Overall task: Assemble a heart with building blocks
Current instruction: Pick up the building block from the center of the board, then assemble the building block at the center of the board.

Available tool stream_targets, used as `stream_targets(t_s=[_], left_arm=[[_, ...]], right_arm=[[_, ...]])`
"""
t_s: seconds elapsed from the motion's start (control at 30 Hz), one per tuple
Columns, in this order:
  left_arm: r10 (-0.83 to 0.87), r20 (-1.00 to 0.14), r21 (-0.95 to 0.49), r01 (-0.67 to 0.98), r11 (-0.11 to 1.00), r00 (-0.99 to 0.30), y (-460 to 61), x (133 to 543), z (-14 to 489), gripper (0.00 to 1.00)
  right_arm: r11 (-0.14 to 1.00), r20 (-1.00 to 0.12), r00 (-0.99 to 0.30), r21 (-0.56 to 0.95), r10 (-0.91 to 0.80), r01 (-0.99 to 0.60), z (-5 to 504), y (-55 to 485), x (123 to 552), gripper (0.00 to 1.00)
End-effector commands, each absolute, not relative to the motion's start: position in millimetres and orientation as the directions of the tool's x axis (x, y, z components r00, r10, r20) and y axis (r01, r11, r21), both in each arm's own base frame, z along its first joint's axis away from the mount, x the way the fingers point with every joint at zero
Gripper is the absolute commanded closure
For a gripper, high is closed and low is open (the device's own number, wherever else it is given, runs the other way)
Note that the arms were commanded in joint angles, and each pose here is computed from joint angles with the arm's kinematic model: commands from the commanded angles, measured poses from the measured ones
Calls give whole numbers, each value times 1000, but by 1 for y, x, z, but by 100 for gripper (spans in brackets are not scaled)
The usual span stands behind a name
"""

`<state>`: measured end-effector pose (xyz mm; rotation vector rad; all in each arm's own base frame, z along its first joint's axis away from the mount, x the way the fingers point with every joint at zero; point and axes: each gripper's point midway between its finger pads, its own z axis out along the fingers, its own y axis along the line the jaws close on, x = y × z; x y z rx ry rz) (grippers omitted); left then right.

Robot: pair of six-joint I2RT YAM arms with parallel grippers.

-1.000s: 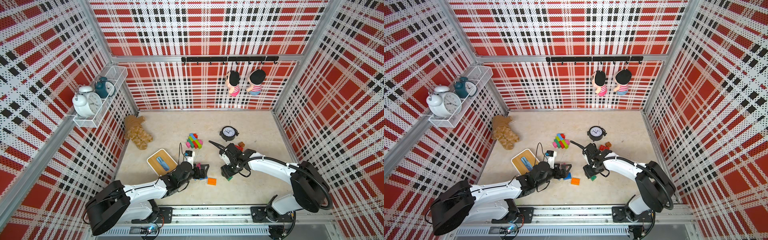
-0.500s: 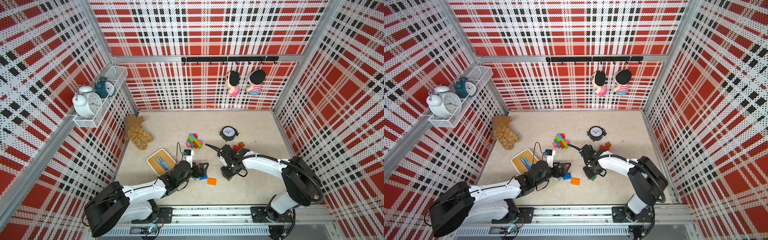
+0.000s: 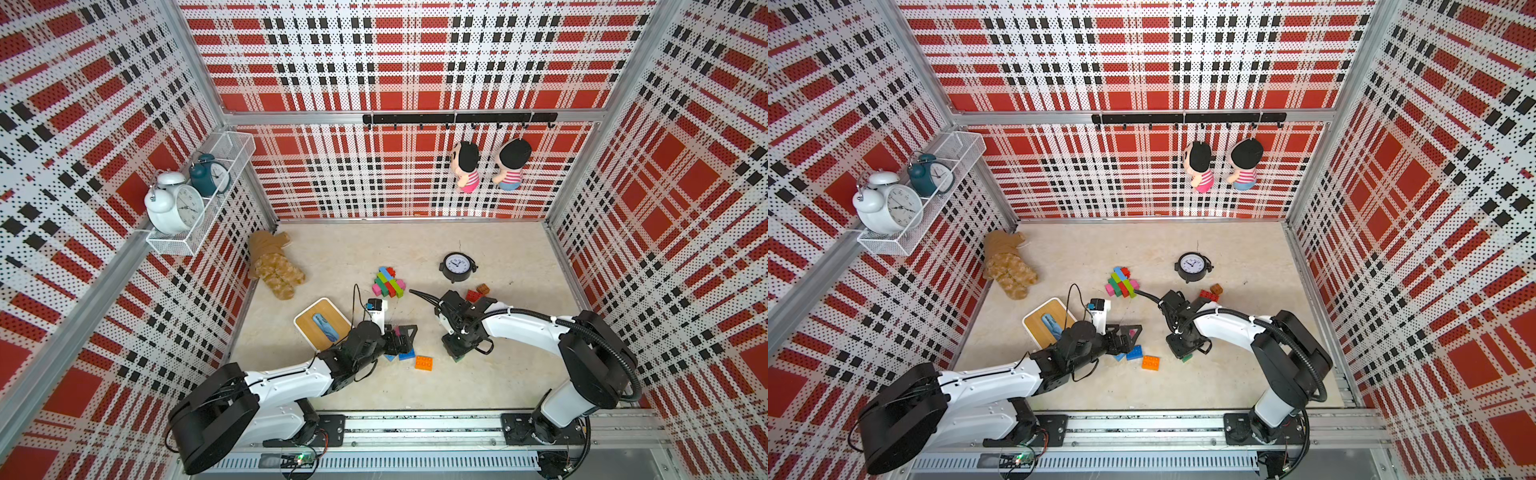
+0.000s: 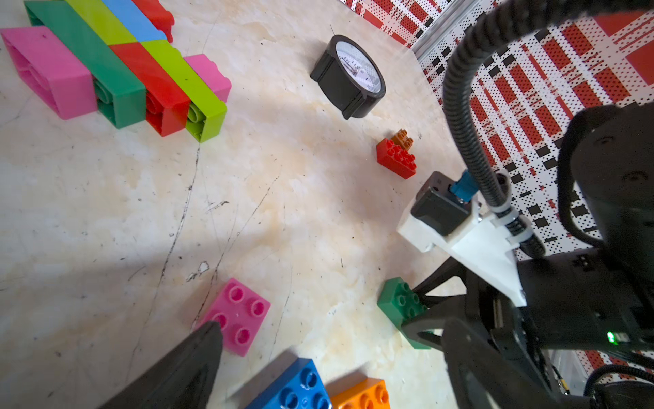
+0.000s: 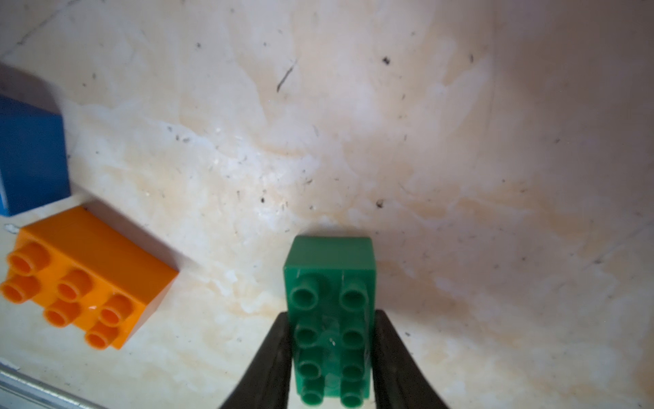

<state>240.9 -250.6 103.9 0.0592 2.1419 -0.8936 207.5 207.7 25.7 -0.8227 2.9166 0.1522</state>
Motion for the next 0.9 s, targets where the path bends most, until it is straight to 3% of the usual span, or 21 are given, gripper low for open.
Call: stream_targets(t_s=[0.0, 0.23, 0.4, 0.6, 0.87], left_arm=[[-249, -696, -581, 325, 746, -674, -249, 242, 104, 0], [-295, -686, -601, 290, 744, -665, -236, 248, 108, 0], [-354, -673, -617, 230, 753, -649, -213, 257, 114, 2], [-425, -641, -650, 158, 743, -639, -179, 268, 124, 2], [-524, -495, -724, -5, 690, -693, -129, 274, 109, 1]], right_arm=[[847, -129, -844, 49, -521, -530, 27, 209, 210, 66], [849, -186, -840, 46, -510, -526, 45, 214, 219, 70], [831, -261, -814, 74, -518, -552, 66, 241, 232, 78], [789, -301, -779, 116, -551, -603, 79, 286, 246, 100], [731, -280, -728, 115, -625, -672, 81, 338, 257, 100]])
